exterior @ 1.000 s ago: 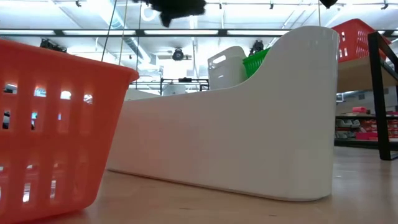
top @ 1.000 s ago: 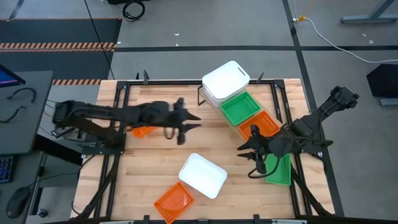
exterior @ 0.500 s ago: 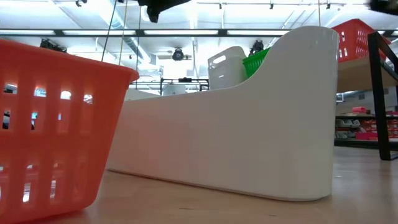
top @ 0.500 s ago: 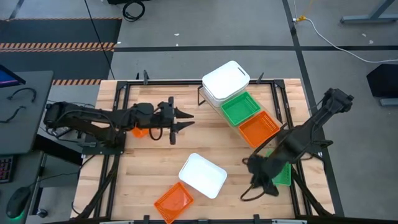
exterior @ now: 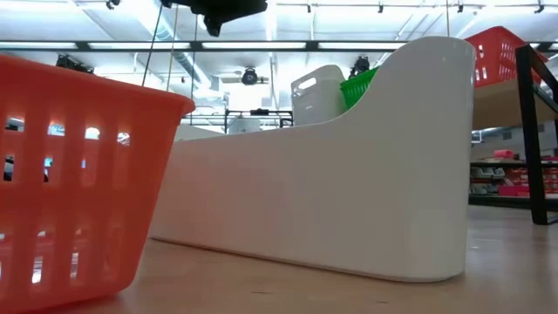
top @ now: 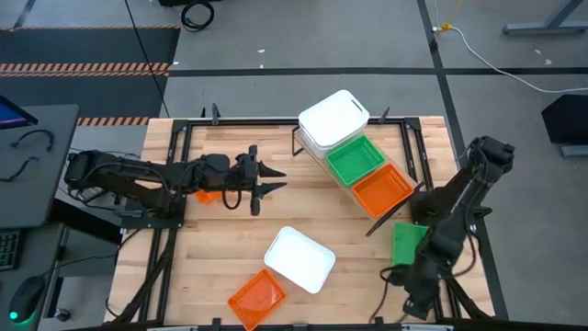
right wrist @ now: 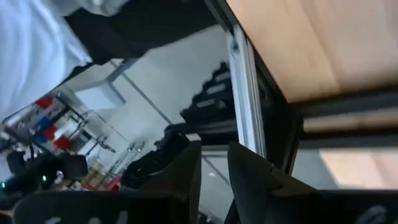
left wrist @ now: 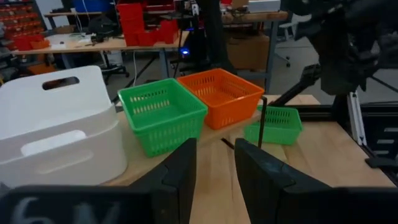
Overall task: Stack baskets on shelf by color
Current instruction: Stack the top orange bin on top of the orange bin on the shelf
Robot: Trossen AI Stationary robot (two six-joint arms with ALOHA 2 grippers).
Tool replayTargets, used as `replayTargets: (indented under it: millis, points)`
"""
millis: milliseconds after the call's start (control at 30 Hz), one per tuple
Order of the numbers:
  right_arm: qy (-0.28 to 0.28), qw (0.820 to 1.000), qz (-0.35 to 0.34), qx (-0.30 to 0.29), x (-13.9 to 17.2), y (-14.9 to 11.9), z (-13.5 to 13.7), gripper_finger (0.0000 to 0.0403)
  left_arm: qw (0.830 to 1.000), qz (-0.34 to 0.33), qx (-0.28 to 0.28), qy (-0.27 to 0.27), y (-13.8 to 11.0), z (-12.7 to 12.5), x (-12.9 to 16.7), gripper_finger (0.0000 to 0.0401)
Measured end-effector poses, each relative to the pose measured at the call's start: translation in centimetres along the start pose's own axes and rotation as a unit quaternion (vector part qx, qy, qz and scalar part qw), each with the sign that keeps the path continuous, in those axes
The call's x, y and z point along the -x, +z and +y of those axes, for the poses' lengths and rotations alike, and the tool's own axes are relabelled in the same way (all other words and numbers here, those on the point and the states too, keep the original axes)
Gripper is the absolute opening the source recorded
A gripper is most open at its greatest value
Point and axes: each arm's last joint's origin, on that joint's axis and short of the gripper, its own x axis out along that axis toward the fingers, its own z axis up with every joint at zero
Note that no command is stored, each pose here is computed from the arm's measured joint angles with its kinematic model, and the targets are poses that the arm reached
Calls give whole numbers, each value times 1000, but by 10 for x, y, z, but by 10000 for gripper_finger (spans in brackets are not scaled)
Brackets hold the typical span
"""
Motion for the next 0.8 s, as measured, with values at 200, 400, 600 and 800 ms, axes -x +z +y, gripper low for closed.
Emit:
replayTargets:
  millis: [200, 400, 600, 800]
  points:
    - [-13, 998, -45, -34, -32, -16, -2, 85, 1000, 3, -5, 2, -1, 1, 0, 117]
    - [-81, 994, -60, 45, -52, -7, -11, 83, 1000, 3, -3, 0, -1, 0, 0, 117]
    - [-160, 979, -126, 26, -47, -4, -28, 80, 1000, 9, 2, -1, -2, 0, 0, 117]
    - [-253, 943, -212, 43, -36, -10, -48, 80, 999, 31, 9, -1, -6, 0, 0, 117]
